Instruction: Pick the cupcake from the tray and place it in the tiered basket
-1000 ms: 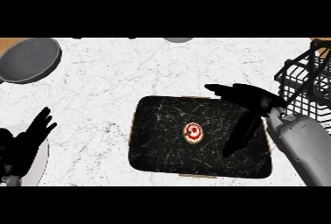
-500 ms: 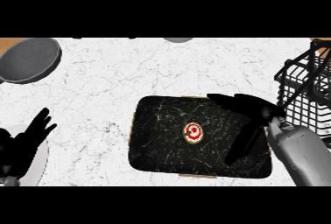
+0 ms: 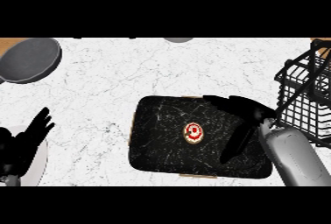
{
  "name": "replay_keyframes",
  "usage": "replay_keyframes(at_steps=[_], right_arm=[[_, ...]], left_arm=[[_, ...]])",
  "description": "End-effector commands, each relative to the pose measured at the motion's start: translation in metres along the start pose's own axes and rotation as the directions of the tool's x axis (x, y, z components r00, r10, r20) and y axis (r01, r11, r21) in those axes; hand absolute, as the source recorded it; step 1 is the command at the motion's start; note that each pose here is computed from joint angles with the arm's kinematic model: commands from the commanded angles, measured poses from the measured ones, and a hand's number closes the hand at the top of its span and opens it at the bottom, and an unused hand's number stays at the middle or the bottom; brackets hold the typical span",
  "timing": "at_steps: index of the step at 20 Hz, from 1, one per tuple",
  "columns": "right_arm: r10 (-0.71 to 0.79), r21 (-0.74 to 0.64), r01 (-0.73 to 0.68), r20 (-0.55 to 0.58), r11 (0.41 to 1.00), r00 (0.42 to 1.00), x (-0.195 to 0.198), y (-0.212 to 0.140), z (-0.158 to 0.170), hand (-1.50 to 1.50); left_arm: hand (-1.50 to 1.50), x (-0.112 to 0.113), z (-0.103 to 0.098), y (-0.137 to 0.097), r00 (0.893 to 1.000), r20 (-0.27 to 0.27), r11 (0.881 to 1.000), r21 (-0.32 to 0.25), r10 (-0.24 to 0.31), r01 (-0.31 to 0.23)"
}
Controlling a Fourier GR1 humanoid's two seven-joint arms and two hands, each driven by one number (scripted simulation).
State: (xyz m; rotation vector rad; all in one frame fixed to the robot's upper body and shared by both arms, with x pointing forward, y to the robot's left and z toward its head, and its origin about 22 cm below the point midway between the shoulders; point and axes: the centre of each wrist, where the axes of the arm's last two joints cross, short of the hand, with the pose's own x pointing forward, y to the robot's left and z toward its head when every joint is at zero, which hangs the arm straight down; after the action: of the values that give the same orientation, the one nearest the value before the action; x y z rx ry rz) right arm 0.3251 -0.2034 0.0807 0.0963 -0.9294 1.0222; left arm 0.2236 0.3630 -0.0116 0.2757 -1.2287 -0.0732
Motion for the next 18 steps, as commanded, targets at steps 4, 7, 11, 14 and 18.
replay_keyframes(at_steps=[4,7,11,14,18], right_arm=[[0.005,0.006,-0.005,0.007,1.000,1.000,0.014,0.022,-0.026,-1.50],[-0.002,-0.016,0.002,0.013,1.000,1.000,0.002,0.028,-0.033,-1.50],[-0.008,0.008,0.008,0.008,1.000,1.000,-0.001,0.031,-0.046,-1.50],[-0.014,0.010,0.014,0.020,1.000,1.000,-0.009,0.035,-0.051,-1.50],[-0.019,0.022,0.019,0.007,1.000,1.000,0.002,0.038,-0.053,-1.50]], left_arm=[[0.00,0.012,0.004,0.000,0.999,-0.046,1.000,-0.008,-0.004,0.004],[0.00,-0.002,0.005,-0.002,1.000,-0.028,1.000,-0.005,0.007,-0.007],[0.00,0.002,0.000,-0.003,0.999,-0.038,1.000,0.003,-0.006,0.006],[0.00,-0.015,-0.001,-0.010,1.000,-0.029,1.000,-0.016,0.000,0.000],[0.00,0.005,-0.001,-0.003,1.000,-0.017,1.000,0.013,-0.013,0.013]])
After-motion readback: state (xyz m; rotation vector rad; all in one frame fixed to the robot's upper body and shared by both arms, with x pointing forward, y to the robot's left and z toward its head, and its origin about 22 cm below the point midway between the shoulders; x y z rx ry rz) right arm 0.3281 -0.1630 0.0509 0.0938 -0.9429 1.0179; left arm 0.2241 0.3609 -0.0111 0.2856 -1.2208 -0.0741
